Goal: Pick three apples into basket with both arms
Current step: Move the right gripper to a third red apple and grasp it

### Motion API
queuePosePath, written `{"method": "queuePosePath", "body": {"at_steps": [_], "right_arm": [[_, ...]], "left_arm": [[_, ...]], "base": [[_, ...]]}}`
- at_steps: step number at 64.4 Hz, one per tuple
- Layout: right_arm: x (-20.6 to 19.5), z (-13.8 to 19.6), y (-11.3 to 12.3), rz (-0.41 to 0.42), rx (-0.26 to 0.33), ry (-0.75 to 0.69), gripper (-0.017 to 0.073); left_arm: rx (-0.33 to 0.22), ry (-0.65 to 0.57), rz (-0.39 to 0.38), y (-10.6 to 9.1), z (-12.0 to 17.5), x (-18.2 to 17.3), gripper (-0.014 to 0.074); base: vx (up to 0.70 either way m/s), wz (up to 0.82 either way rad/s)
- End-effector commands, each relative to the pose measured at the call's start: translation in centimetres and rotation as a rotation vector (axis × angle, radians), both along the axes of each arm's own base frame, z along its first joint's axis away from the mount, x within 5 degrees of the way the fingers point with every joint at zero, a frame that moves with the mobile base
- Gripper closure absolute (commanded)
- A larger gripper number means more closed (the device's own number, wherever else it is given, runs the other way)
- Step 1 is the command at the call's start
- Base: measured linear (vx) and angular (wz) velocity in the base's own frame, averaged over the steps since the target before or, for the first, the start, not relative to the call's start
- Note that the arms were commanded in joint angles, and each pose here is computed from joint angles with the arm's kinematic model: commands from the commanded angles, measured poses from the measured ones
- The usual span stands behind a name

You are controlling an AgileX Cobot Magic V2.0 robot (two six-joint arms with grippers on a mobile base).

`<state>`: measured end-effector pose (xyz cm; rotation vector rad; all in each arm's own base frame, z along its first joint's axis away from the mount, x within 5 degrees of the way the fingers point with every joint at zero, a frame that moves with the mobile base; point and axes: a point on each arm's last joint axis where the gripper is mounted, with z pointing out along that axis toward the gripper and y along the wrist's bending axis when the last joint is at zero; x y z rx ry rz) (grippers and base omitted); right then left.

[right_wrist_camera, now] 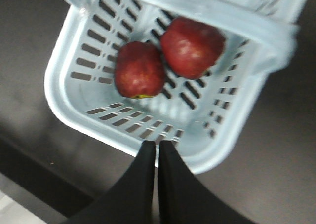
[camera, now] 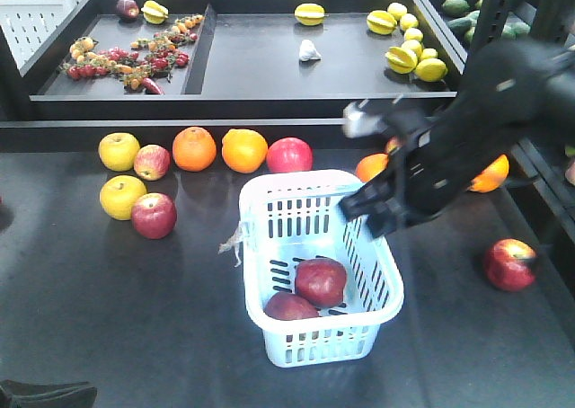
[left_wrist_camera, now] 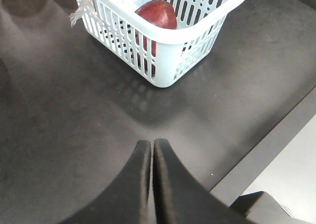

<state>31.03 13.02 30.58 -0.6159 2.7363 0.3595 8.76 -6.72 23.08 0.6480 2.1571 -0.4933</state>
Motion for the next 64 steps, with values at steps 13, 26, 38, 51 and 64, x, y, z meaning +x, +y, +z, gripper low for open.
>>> {"method": "queuePosePath", "body": {"at_steps": [13, 26, 38, 51, 64], "right_arm": [[-1.1, 5.8, -8.4, -0.251, -0.02, -0.19, 0.0567], [0.3, 5.0, -15.1, -0.441, -0.098, -0.215, 0.0557], [1.7, 3.3, -17.2, -0.459, -0.126, -0.196, 0.0407], [3.9, 0.4, -18.6, -0.527, -0.12, -0.159, -0.0001], [7.2, -1.9, -20.9, -0.617, -0.148, -0.081, -0.0169]], "left_arm": [[-0.054, -0.052, 0.027, -0.2, 1.2, 0.4, 0.06], [-0.054, -0.05, 0.026, -0.2, 1.2, 0.4, 0.06], [-0.054, -0.05, 0.026, -0.2, 1.2, 0.4, 0.06], [-0.054, -0.05, 0.026, -0.2, 1.2, 0.4, 0.06], [-0.054, -0.05, 0.026, -0.2, 1.2, 0.4, 0.06]], "base": [[0.0, 0.0], [0.0, 0.0], [0.0, 0.0], [0.0, 0.0], [0.0, 0.0]]}}
